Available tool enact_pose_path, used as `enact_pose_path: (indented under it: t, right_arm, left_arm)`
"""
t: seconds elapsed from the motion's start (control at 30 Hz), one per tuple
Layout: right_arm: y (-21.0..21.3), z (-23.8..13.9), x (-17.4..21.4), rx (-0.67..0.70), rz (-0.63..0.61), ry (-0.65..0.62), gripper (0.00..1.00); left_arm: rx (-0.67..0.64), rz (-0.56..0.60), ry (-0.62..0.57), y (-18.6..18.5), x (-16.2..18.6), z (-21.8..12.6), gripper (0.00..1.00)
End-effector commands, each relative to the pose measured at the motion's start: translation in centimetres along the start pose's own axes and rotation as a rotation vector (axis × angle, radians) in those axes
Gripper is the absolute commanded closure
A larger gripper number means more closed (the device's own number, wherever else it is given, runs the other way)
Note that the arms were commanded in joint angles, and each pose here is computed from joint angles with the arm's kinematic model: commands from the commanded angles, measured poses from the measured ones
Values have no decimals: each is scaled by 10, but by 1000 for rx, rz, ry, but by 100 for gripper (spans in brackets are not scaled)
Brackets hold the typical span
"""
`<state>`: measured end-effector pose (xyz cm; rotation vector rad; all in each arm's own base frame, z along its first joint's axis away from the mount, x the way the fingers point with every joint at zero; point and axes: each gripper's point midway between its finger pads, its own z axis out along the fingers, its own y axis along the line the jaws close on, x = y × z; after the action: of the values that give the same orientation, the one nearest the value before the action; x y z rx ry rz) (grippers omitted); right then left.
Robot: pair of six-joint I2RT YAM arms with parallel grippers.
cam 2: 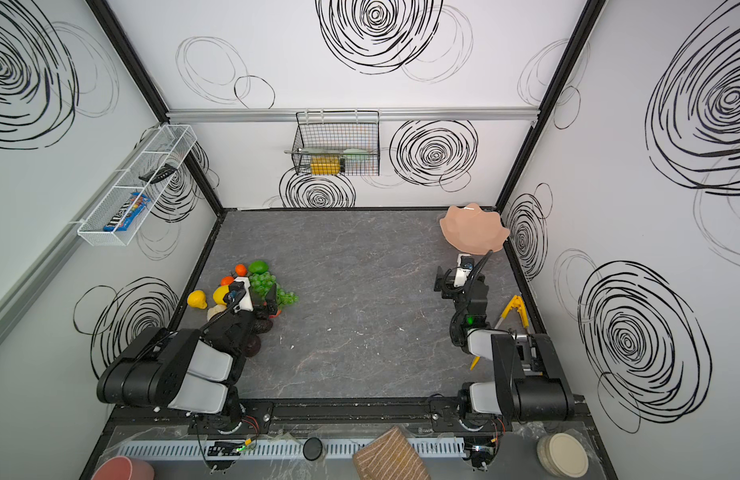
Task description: Place and organize the fake fruits in the fruit bowl
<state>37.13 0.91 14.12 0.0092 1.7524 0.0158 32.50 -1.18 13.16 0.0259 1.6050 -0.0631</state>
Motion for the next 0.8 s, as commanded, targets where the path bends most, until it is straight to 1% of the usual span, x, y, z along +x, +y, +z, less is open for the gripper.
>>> enact_pose_path:
  t: [0.0,0.1,0.2,0.3,0.37,0.4,0.47,0.5,0.57,0.63,0.7,0.73,0.77]
  right_arm:
    - [12,-4,-14,-23,-67,-18,3]
    - [28,-15,-37,-56,-94,-86,3]
    - [44,-26,-55,-113,-101,-142,3]
    - [58,-35,-74,-180,-90,-186,3]
    - [60,-41,-90,-190,-41,-223,3]
    - [58,-44,-97,-186,-9,-239,3]
    - [47,-46,-113,-138,113,-255,3]
    - [39,-46,-117,-96,186,-249,3]
    - [12,-44,-118,45,405,-208,3]
    - [-7,-44,-113,131,533,-170,3]
    - [-19,-43,-109,145,635,-164,3]
    - [-19,-41,-109,106,648,-157,3]
    - [-20,-38,-110,75,650,-151,3]
  left_arm:
    - [-21,15,-228,0,-60,-16,4]
    - [-7,53,-188,-10,-66,-8,4]
    - [6,72,-237,-21,-91,-12,4]
    - [-25,33,-291,-31,-115,-21,4]
    - [-38,-11,-311,-39,-129,-26,4]
    - [-36,-41,-312,-42,-133,-28,4]
    - [-21,-117,-306,-51,-140,-31,4]
    - [-20,-158,-301,-54,-142,-31,4]
    - [3,-209,-270,-67,-143,-32,4]
    - [18,-243,-218,-77,-137,-32,4]
    - [-46,-303,-115,-76,-116,-33,4]
    - [-100,-354,-95,-68,-107,-36,4]
    - [-128,-394,-87,-63,-98,-39,4]
